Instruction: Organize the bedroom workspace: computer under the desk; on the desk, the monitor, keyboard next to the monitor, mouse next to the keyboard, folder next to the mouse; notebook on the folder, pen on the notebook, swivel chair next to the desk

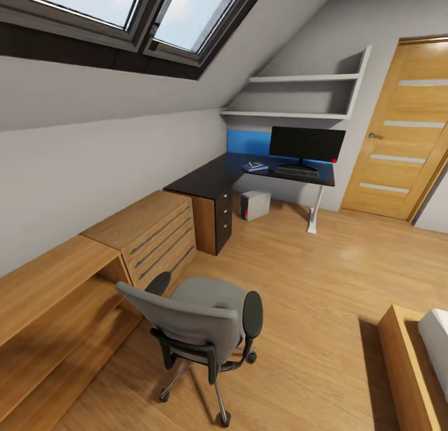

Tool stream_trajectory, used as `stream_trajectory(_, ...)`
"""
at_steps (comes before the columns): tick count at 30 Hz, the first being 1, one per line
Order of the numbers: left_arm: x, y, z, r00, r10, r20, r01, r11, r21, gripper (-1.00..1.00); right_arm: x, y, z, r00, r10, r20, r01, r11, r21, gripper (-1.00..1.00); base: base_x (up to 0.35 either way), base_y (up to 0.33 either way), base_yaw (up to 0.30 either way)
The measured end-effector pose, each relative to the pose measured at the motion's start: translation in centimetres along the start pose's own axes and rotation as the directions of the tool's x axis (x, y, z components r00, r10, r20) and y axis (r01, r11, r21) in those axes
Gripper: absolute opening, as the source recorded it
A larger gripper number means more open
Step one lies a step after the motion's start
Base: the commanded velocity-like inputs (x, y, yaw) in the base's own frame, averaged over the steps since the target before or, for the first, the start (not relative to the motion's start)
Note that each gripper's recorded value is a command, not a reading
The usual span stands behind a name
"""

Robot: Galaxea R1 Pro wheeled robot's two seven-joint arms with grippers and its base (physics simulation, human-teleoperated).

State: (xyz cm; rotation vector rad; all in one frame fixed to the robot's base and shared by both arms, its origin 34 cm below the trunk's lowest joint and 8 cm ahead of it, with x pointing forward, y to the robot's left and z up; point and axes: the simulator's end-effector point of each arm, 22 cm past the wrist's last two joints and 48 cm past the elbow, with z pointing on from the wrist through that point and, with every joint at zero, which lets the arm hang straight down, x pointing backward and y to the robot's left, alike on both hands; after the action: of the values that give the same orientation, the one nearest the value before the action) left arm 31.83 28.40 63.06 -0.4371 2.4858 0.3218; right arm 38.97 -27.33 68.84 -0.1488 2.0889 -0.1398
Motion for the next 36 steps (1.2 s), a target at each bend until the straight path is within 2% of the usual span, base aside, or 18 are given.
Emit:
stream_trajectory(17, 1.0, -1.0, 1.4, 1.000, -0.001, -0.005, 0.002, 1.000, 0.011, 1.00, 1.2, 0.4, 1.3, 1.000, 0.003, 0.003, -0.003, 1.000, 0.001, 1.00, 0.000, 0.000, 0.000)
stream_trajectory(24, 2.5, 1.1, 1.8, 1.000, 0.016, 0.003, -0.016, 1.000, -0.026, 1.00, 1.7, 0.4, 1.8, 1.000, 0.004, 0.008, -0.004, 1.000, 0.002, 1.00, 0.000, 0.000, 0.000)
stream_trajectory(27, 2.0, 2.2, 1.8, 0.998, 0.008, 0.062, -0.006, 0.999, -0.044, 1.00, 1.9, 0.4, 2.0, 1.000, 0.005, 0.011, -0.005, 1.000, 0.004, 1.00, 0.000, 0.000, 0.000)
stream_trajectory(28, 1.1, 2.7, 1.6, 0.992, -0.005, 0.125, 0.012, 0.999, -0.051, 1.00, 1.9, 0.4, 2.1, 1.000, 0.005, 0.012, -0.005, 1.000, 0.005, 1.00, 0.000, 0.000, 0.000)
stream_trajectory(31, -0.4, 3.2, 1.3, 0.975, -0.025, 0.222, 0.038, 0.998, -0.055, 1.00, 2.2, 0.3, 2.3, 1.000, 0.005, 0.012, -0.005, 1.000, 0.007, 1.00, 0.000, 0.000, 0.000)
stream_trajectory(34, -1.2, 3.9, 0.8, 0.954, -0.033, 0.298, 0.053, 0.997, -0.060, 1.00, 2.5, 0.3, 2.5, 1.000, 0.006, 0.011, -0.006, 1.000, 0.009, 1.00, 0.000, 0.000, 0.000)
stream_trajectory(36, -1.2, 3.9, 0.7, 0.948, -0.033, 0.316, 0.055, 0.997, -0.058, 1.00, 2.7, 0.3, 2.7, 1.000, 0.006, 0.011, -0.006, 1.000, 0.011, 1.00, 0.000, 0.000, 0.000)
